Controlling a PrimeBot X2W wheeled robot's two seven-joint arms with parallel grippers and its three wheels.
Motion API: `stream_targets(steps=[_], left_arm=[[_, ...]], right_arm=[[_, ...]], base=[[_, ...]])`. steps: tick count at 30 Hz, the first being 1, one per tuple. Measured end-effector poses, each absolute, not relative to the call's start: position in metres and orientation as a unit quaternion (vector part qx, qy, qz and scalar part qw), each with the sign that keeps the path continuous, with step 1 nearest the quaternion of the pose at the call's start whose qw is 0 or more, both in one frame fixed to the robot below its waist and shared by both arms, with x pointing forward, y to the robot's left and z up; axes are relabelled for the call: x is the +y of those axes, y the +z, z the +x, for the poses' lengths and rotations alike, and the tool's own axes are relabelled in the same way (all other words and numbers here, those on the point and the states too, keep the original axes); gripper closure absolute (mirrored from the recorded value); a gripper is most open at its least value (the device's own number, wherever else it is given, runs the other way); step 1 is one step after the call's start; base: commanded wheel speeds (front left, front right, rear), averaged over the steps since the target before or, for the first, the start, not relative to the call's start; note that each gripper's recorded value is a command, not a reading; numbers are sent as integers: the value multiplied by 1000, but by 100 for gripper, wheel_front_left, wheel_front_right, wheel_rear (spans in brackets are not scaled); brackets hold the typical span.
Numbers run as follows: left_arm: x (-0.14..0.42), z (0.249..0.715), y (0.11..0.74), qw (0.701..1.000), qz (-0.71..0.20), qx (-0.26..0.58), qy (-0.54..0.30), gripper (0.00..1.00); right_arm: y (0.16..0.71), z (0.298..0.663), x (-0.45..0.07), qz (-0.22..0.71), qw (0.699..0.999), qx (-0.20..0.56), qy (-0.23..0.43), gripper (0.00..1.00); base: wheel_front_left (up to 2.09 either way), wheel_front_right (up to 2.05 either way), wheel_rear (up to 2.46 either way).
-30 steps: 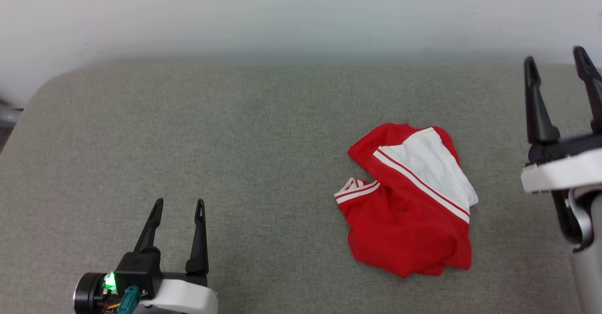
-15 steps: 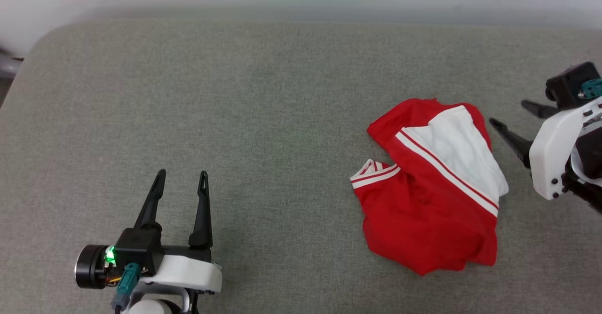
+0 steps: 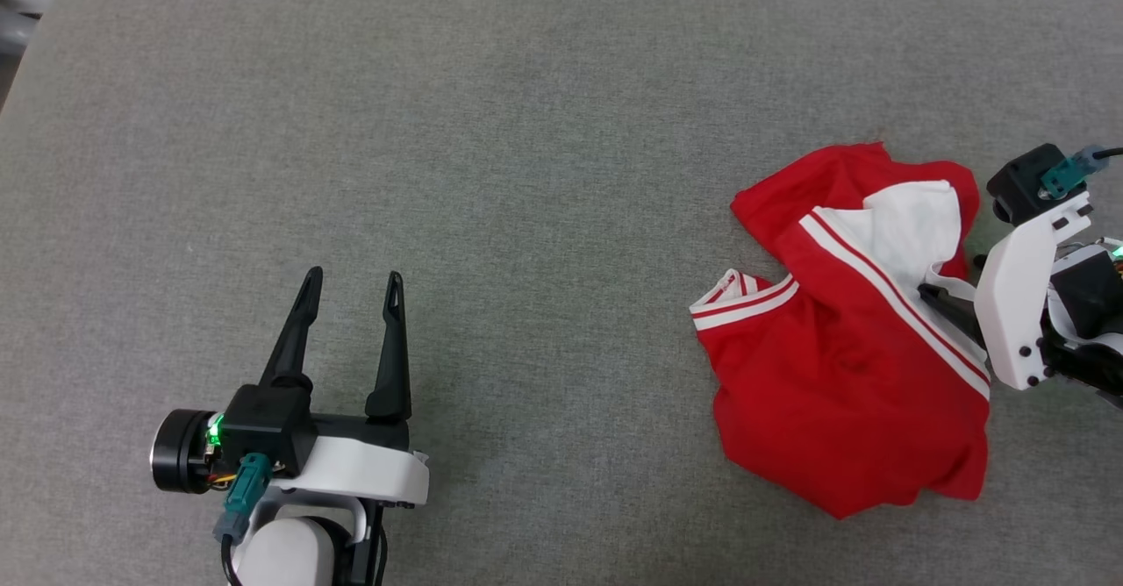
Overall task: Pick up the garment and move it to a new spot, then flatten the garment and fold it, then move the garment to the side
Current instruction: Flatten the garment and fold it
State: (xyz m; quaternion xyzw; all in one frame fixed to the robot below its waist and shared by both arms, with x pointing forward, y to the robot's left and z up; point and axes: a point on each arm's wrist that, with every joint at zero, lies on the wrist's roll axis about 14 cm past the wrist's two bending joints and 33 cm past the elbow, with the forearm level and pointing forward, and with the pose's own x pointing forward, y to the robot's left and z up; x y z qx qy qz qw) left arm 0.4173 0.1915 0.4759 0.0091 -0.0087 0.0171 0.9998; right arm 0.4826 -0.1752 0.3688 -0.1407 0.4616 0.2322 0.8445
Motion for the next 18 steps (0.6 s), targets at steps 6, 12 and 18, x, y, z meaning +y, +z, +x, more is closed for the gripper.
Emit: stream_targets(steps=[6,12,18], left_arm=[[198,415,472,999,10,-2,30,0],[196,408,478,1000,6,-8,29,0],[191,399,489,1000,5,-21,22,0]], right_arm=[[359,485,-166,-122,851,450,240,69],[387,495,-160,-89,894,368,239,100],[456,520,-181,-53,947,244,203,100]], base=[[0,0,0],[0,0,0],[0,0,0]])
